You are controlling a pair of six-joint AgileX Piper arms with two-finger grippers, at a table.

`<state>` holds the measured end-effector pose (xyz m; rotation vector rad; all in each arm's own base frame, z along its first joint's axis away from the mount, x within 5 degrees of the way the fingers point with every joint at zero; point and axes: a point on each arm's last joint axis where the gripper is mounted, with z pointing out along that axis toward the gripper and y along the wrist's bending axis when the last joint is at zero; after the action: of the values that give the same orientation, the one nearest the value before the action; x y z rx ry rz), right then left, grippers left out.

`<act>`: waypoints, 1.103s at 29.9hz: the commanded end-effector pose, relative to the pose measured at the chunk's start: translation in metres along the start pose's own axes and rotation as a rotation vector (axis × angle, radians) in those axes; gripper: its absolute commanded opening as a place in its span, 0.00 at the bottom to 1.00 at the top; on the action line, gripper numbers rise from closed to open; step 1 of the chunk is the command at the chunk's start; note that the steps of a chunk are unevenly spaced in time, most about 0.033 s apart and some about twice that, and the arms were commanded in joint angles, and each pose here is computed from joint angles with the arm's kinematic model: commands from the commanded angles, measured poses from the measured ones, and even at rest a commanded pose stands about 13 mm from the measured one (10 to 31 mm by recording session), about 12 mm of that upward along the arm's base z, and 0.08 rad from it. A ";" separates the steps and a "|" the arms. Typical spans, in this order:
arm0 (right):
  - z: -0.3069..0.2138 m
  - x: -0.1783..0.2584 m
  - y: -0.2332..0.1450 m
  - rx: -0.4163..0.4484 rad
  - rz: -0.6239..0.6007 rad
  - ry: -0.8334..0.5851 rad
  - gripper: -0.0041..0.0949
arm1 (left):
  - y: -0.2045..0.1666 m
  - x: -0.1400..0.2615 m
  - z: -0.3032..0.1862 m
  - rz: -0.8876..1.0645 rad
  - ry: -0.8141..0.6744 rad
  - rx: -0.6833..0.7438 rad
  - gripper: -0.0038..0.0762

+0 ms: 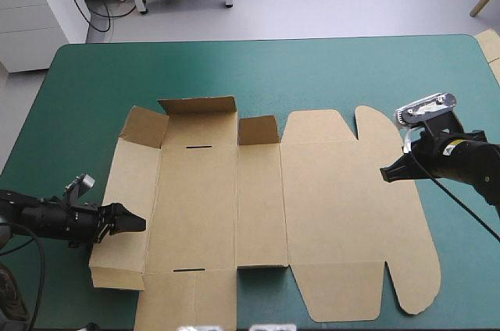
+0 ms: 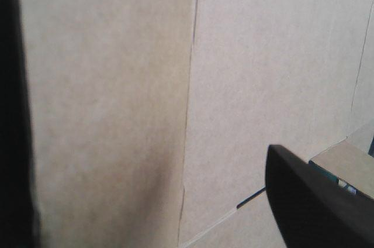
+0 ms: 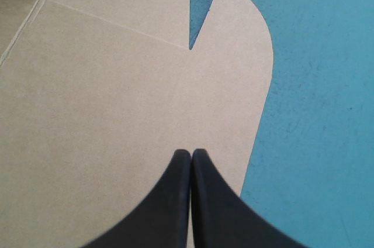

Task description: Fold the box

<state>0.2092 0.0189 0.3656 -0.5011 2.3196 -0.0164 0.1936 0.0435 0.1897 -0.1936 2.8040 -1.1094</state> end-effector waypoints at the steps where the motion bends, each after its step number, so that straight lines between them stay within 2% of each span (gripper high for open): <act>1: -0.012 -0.008 -0.004 0.037 -0.005 -0.079 0.03 | -0.001 0.002 0.002 0.020 0.013 -0.012 0.71; 3: -0.012 -0.008 -0.004 0.036 -0.005 -0.077 0.03 | -0.001 0.002 0.002 0.013 0.014 -0.013 0.69; 6: -0.012 -0.008 -0.004 0.036 -0.005 -0.077 0.03 | -0.001 0.002 0.002 0.009 0.014 -0.013 0.57; 13: -0.012 -0.007 -0.003 0.034 -0.005 -0.073 0.03 | -0.001 -0.001 0.000 0.011 0.000 -0.023 0.06; 26: -0.012 -0.007 -0.003 0.032 -0.005 -0.068 0.03 | -0.009 -0.010 -0.011 0.051 -0.002 -0.007 0.04; 33: -0.012 -0.009 -0.004 0.042 -0.009 -0.089 0.03 | -0.011 -0.026 -0.031 0.088 -0.015 -0.123 0.04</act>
<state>0.2085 0.0190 0.3650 -0.5074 2.3285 -0.0152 0.2080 0.0575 0.2019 -0.1176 2.8733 -0.9428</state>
